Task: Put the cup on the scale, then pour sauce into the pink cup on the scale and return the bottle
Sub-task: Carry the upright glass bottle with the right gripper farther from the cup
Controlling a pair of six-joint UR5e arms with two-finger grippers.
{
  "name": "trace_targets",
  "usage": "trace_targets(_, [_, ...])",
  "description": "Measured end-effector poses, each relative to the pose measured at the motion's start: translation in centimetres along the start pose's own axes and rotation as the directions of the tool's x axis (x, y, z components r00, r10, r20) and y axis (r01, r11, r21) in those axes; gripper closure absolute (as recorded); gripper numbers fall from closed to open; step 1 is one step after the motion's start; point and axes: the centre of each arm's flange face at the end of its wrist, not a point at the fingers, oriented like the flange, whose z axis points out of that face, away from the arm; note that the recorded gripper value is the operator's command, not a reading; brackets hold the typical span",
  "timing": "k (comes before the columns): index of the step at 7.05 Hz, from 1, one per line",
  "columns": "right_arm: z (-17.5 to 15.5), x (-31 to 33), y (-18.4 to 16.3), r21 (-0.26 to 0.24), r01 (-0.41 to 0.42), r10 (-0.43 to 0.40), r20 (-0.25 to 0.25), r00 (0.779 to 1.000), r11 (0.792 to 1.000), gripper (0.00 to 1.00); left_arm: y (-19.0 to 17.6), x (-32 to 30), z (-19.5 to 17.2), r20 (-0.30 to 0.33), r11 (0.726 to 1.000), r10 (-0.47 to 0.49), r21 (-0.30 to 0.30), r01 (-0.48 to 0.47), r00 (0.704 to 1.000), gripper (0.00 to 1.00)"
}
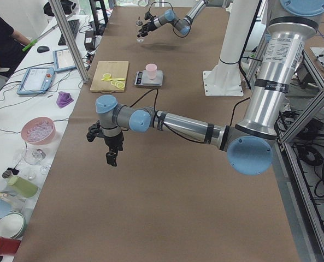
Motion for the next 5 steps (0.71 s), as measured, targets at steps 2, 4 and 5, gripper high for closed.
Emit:
trace_targets(2, [0.6, 1.7, -0.5, -0.079, -0.011, 0.011, -0.003, 1.000, 0.997, 1.00, 0.0, 0.0, 0.1, 0.000, 1.000, -0.001, -0.001, 0.001, 1.000, 0.01])
trace_targets(4, [1.0, 3.0, -0.8, -0.136, -0.020, 0.019, -0.009, 1.000, 0.991, 1.00, 0.0, -0.1, 0.2, 0.000, 1.000, -0.001, -0.002, 0.001, 1.000, 0.01])
trace_targets(5, [1.2, 3.4, -0.6, -0.144, -0.019, 0.018, -0.014, 1.000, 0.989, 1.00, -0.1, -0.1, 0.2, 0.000, 1.000, -0.001, -0.002, 0.001, 1.000, 0.01])
